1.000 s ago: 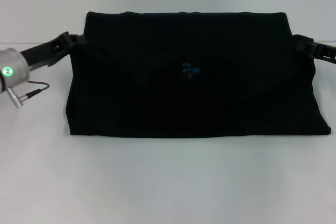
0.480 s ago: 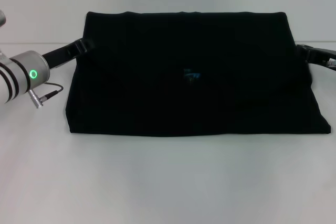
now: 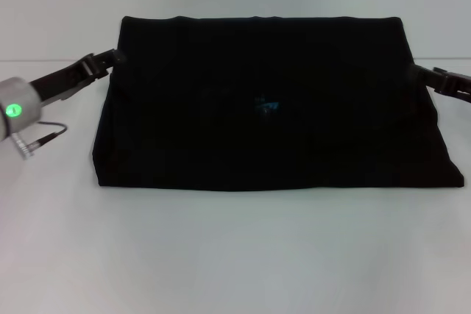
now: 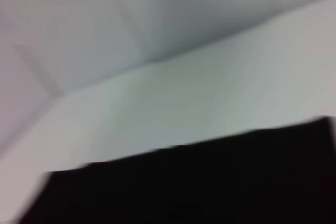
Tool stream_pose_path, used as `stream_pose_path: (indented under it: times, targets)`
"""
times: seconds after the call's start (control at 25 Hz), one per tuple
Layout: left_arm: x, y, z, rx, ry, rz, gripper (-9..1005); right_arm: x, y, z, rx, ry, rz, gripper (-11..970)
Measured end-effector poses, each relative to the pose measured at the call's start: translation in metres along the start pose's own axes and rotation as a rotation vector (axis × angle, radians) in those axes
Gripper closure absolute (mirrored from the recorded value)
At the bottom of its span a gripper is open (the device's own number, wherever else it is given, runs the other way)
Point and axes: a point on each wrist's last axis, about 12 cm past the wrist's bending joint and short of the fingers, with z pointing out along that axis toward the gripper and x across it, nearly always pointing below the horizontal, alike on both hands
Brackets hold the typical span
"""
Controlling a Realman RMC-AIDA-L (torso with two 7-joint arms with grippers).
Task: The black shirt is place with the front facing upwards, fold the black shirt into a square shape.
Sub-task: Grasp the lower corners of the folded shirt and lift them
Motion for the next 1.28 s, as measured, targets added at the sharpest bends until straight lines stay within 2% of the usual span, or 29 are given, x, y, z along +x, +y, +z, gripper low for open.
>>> stream_pose_path:
  times: [0.16,0.24,0.36,0.4,0.6,0.76,1.04,1.28]
  targets:
    - [-0.001,0.012,-0.026,0.065,0.078,-0.074,525,0.010,0.018,-0.023,-0.281,0.017,-0.159,307]
    - [-0.002,0.018,-0.040,0.079,0.150,-0.093,430,0.019,0.027,-0.032,-0.394,0.039,-0.245,260]
    - [0.002,0.024,-0.051,0.070,0.241,-0.089,287,0.037,0.039,-0.039,-0.513,0.084,-0.350,188]
    - [0.004,0.026,-0.053,0.062,0.259,-0.086,278,0.044,0.043,-0.039,-0.541,0.102,-0.382,165]
    - [0.013,0.032,-0.055,0.015,0.307,-0.057,235,0.074,0.058,-0.036,-0.608,0.160,-0.491,82]
    - [0.018,0.032,-0.049,-0.021,0.328,-0.031,234,0.087,0.065,-0.033,-0.650,0.178,-0.531,47]
    - [0.022,0.032,-0.043,-0.055,0.324,-0.011,258,0.093,0.068,-0.031,-0.658,0.177,-0.544,47]
    - [0.030,0.027,-0.033,-0.060,0.349,0.020,281,0.093,0.068,-0.030,-0.659,0.177,-0.540,45]
